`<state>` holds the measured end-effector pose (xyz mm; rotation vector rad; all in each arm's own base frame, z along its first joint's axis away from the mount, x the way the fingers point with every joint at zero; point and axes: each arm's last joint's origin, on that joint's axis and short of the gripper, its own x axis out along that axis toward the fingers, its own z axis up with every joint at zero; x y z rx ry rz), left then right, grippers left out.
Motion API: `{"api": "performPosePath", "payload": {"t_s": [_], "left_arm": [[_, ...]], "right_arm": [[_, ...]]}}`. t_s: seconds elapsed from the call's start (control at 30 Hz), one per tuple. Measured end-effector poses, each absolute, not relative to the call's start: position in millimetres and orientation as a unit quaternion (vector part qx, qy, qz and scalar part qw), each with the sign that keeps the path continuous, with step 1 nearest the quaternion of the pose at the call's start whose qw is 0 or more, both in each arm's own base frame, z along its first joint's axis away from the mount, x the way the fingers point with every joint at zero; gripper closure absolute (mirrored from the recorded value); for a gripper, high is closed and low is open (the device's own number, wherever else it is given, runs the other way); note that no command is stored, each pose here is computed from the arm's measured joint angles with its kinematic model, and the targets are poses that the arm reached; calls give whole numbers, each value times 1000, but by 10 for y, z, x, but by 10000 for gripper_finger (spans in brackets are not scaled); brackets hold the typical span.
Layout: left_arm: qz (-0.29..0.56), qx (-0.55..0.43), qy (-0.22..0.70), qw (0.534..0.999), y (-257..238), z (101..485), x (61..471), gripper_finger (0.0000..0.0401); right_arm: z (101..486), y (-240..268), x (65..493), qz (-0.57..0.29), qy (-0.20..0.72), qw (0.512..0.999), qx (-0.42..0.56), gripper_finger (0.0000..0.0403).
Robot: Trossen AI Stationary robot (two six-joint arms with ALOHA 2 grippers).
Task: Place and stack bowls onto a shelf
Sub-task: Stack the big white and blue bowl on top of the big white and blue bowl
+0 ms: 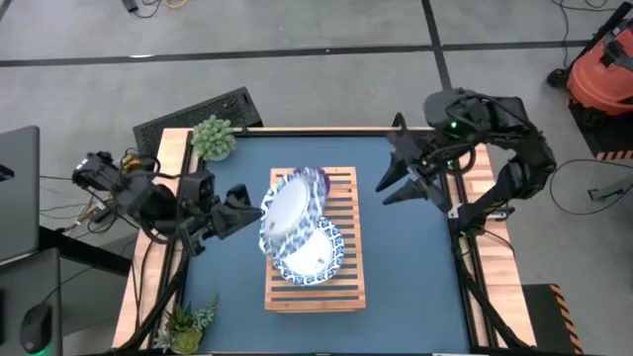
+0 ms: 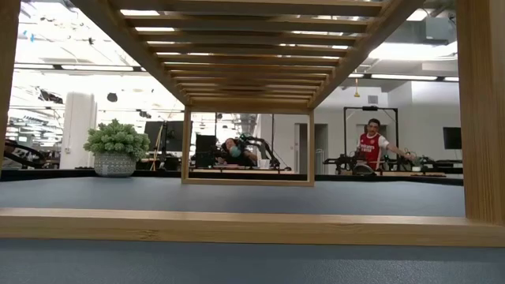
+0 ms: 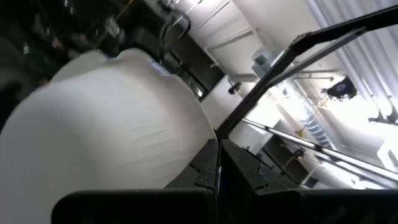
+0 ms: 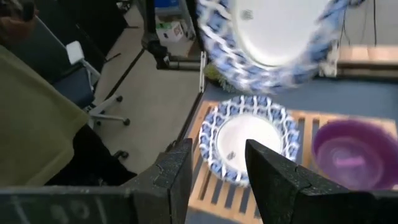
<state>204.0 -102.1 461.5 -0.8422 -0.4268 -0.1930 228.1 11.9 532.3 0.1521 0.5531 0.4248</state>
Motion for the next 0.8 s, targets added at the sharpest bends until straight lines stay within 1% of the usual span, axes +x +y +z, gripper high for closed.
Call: {"api": "performPosePath", "payload": {"t_s": [0.1, 0.27, 0.4, 0.57, 0.8], "left_arm": [[-106, -437, -183, 875, -1052, 4577, 2067, 401], [-110, -448, -153, 874, -1068, 4528, 2087, 401], [-127, -456, -140, 870, -1080, 4516, 2089, 401], [-133, -443, -132, 877, -1048, 4535, 2023, 401], [-113, -425, -110, 891, -846, 4589, 1758, 401]], "right_arm": [[5282, 162, 2236, 207, 301, 926, 93, 230], [5250, 262, 2162, 192, 334, 917, 103, 230], [5246, 354, 2152, 176, 339, 919, 101, 230], [5269, 477, 2151, 167, 335, 918, 134, 230], [5314, 621, 2152, 163, 307, 929, 124, 230]]}}
